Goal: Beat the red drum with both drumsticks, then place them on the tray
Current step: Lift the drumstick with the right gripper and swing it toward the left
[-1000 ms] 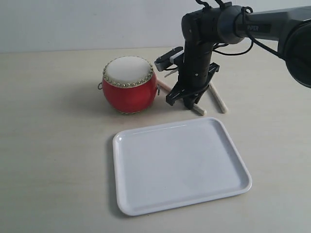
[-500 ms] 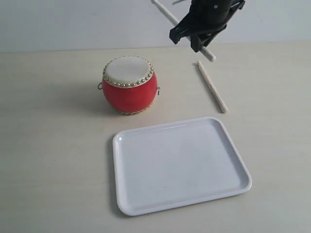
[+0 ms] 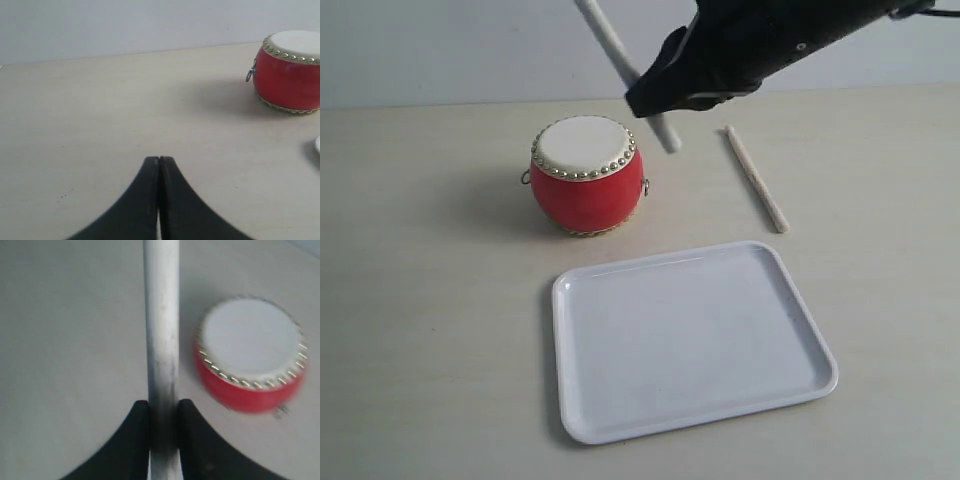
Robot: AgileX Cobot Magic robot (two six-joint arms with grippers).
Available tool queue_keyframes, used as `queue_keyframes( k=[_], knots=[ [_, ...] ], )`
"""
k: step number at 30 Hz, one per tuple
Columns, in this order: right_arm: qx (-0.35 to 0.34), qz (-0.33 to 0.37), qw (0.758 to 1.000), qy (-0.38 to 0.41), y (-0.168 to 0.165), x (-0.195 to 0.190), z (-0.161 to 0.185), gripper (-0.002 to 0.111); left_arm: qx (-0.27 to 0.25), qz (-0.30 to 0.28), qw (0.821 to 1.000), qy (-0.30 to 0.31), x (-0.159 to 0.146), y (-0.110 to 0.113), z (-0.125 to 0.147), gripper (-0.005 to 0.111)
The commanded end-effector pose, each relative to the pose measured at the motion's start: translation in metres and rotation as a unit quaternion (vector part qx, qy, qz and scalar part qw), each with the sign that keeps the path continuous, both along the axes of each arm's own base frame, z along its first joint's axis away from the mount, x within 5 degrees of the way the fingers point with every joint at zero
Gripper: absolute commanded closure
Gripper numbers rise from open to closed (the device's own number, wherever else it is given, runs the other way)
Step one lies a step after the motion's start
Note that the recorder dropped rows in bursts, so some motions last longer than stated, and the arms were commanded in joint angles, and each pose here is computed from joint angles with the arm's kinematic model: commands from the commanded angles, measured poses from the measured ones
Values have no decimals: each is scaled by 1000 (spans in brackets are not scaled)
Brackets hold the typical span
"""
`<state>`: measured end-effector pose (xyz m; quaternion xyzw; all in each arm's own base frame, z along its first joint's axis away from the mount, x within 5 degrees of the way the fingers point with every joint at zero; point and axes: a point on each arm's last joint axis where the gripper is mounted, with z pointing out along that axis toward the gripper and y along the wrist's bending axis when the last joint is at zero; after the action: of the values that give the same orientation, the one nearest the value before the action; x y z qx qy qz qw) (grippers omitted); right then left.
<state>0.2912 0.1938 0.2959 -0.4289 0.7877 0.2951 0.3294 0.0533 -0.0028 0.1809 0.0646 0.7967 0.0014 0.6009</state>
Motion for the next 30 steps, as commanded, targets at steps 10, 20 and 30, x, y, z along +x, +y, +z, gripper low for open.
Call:
queue_keyframes(
  k=[10,20,30],
  knots=[
    [227,156,955,-113,24,-13,-21,108,35,-3,999,-13,0,1,1,107],
    [259,193,939,-116,27,-16,-24,108,-87,-18,977,-194,2,-4,36,107],
    [260,192,939,-114,27,-16,-24,108,-239,-118,841,-470,-26,-10,89,107]
  ],
)
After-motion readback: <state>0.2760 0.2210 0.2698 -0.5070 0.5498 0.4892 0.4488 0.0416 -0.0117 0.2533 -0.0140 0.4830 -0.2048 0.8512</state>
